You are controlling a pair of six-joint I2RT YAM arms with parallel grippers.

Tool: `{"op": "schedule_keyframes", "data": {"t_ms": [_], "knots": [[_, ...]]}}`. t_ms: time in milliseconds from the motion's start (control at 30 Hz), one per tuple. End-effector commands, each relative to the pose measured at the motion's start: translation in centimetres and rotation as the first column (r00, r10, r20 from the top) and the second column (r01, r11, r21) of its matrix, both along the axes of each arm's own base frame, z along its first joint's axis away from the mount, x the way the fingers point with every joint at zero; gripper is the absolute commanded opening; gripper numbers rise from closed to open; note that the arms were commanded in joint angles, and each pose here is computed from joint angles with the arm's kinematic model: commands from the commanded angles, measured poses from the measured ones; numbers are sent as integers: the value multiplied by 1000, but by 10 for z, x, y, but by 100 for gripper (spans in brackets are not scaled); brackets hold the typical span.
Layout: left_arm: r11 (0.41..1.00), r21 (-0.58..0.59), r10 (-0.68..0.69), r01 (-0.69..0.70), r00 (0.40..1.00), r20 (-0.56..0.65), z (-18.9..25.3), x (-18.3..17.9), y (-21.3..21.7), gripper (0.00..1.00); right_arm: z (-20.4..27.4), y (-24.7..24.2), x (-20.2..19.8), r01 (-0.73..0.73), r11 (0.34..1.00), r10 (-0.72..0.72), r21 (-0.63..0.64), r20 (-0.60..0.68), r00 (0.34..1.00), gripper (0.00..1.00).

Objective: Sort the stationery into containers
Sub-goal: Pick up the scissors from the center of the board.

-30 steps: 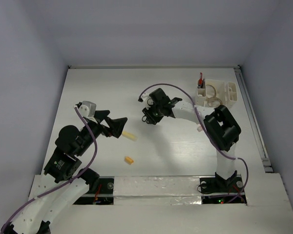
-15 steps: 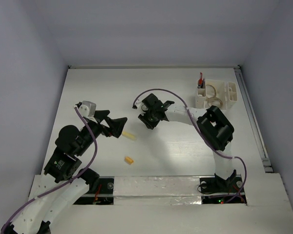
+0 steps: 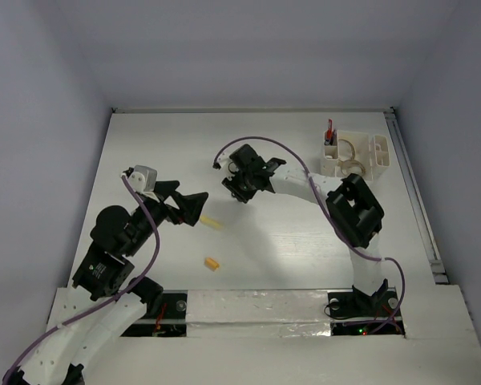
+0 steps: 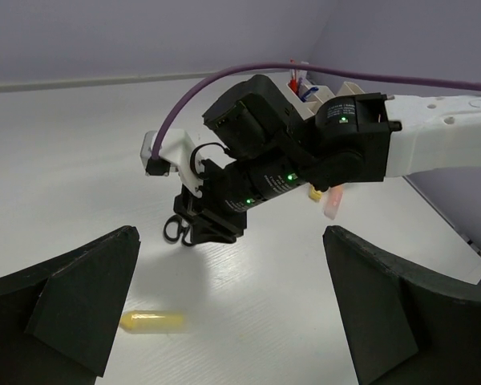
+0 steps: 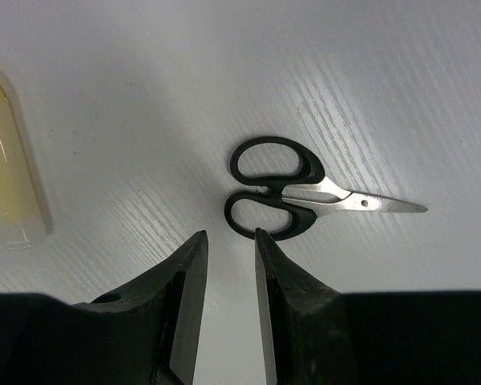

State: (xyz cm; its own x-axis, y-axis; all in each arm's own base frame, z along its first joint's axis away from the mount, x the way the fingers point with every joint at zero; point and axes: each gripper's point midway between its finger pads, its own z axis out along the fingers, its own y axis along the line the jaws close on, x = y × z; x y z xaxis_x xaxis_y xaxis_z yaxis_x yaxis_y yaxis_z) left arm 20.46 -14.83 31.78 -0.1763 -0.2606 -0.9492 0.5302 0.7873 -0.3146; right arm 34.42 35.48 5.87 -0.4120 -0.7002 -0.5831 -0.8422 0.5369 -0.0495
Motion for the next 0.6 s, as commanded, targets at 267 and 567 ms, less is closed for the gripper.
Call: {"op": "schedule_keyframes", "data": {"t_ms": [267,567], "knots": [[1000,-25,8,-7,998,62,14,0,3,99,-13,13,10,-12,999,12,-30,-1,1000,36],[1000,-27,8,-6,998,66,15,-1,3,99,-34,7,9,15,999,-17,-43,-35,999,33]]}}
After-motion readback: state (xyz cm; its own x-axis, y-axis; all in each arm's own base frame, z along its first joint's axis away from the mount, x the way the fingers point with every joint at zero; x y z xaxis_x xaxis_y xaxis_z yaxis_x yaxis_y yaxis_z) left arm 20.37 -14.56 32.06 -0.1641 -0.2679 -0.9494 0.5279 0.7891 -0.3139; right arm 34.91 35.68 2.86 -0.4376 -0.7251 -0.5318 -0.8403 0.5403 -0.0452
